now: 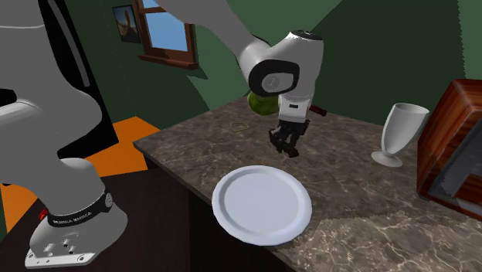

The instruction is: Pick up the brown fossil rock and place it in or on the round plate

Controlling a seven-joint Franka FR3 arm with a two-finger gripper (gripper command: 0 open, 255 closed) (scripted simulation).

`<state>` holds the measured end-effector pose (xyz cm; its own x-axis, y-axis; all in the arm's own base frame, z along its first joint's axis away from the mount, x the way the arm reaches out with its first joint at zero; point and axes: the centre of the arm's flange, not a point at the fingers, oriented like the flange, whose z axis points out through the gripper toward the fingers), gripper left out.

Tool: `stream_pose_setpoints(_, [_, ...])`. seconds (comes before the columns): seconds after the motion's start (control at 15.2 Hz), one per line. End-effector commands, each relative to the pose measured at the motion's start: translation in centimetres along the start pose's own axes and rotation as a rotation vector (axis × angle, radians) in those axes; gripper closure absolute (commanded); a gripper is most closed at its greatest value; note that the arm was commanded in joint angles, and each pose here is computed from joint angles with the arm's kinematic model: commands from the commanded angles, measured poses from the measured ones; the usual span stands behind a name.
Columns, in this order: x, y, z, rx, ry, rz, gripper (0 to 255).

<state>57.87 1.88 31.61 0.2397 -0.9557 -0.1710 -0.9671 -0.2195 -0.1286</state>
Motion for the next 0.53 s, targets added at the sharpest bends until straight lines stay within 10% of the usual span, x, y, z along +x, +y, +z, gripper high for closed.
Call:
stream_pose_setpoints(0.0, [1.2,2.2,-0.5,0.0,0.0,-0.001,255])
stream_pose_setpoints(0.46, [5.2,10.3,-2.5,0.0,0.0,-0.001,255])
